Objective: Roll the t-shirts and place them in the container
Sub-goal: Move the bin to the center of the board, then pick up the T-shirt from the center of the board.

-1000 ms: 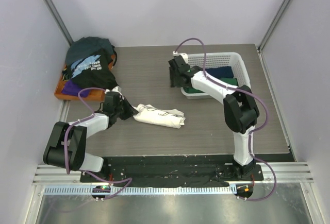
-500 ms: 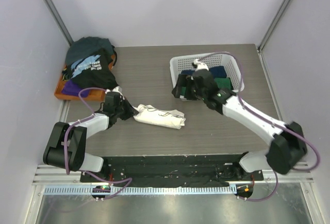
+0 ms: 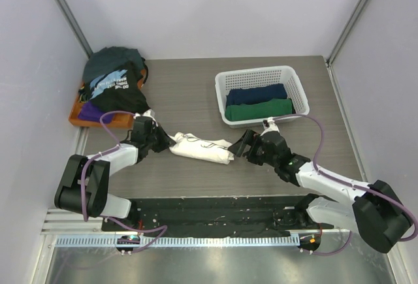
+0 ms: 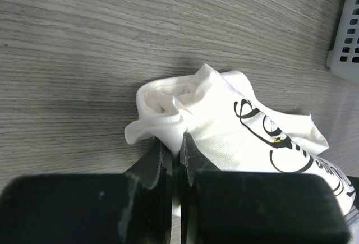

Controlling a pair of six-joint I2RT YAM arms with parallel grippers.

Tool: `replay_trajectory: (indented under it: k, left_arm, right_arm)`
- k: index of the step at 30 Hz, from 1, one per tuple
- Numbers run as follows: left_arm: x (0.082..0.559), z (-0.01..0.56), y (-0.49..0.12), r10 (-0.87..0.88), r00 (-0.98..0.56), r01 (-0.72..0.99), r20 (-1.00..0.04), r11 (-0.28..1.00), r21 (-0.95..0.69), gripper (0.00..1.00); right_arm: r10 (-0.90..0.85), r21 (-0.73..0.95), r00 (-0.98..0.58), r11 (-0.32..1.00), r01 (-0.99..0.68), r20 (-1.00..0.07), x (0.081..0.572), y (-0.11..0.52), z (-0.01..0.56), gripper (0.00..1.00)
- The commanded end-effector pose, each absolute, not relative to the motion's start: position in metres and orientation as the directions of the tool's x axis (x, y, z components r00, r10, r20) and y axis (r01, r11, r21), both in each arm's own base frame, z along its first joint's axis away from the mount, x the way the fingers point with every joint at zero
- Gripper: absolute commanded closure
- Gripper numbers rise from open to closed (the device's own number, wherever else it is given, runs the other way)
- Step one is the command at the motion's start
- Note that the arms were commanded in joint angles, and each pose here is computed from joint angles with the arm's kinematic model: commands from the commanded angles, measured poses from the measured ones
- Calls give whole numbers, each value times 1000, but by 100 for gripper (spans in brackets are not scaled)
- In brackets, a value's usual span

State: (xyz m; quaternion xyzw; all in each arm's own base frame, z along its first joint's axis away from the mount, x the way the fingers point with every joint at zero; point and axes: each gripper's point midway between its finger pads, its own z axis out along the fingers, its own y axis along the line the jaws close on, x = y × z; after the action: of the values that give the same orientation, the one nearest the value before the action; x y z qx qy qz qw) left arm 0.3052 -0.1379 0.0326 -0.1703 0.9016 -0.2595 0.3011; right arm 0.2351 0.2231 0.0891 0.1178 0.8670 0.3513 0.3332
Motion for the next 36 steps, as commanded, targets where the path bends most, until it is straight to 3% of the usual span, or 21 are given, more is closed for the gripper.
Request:
replay_trajectory:
  k: [1, 8, 14, 20, 28, 34, 36]
  left_arm:
    - [293, 24, -136, -427, -789, -152, -441, 832, -534, 100]
    - [292, 24, -136, -425, -791, -150, -441, 833, -533, 100]
    - [292, 24, -136, -424, -791, -150, -440, 832, -534, 100]
    - [291, 23, -137, -422, -793, -149, -439, 834, -532, 100]
    - [291, 24, -137, -420, -792, -148, -443, 836, -529, 100]
    - [291, 23, -138, -417, -793, -149, -445, 840, -522, 100]
    - [291, 23, -139, -417, -793, -147, -445, 839, -523, 100]
  right_arm:
    - [518, 797, -708, 595, -106, -481, 252, 248, 121, 12]
    - [521, 781, -758, 623, 25, -392, 254, 252, 70, 14]
    - [508, 718, -750, 693, 65, -423, 254, 240, 48, 16]
    - [493, 717, -780, 692, 83, -386, 253, 252, 32, 16]
    - [423, 498, -746, 856, 141, -515, 260, 247, 13, 20]
    - [433, 506, -749, 849, 152, -502, 257, 251, 5, 41]
    - [420, 520, -765, 844, 131, -488, 256, 258, -1, 69]
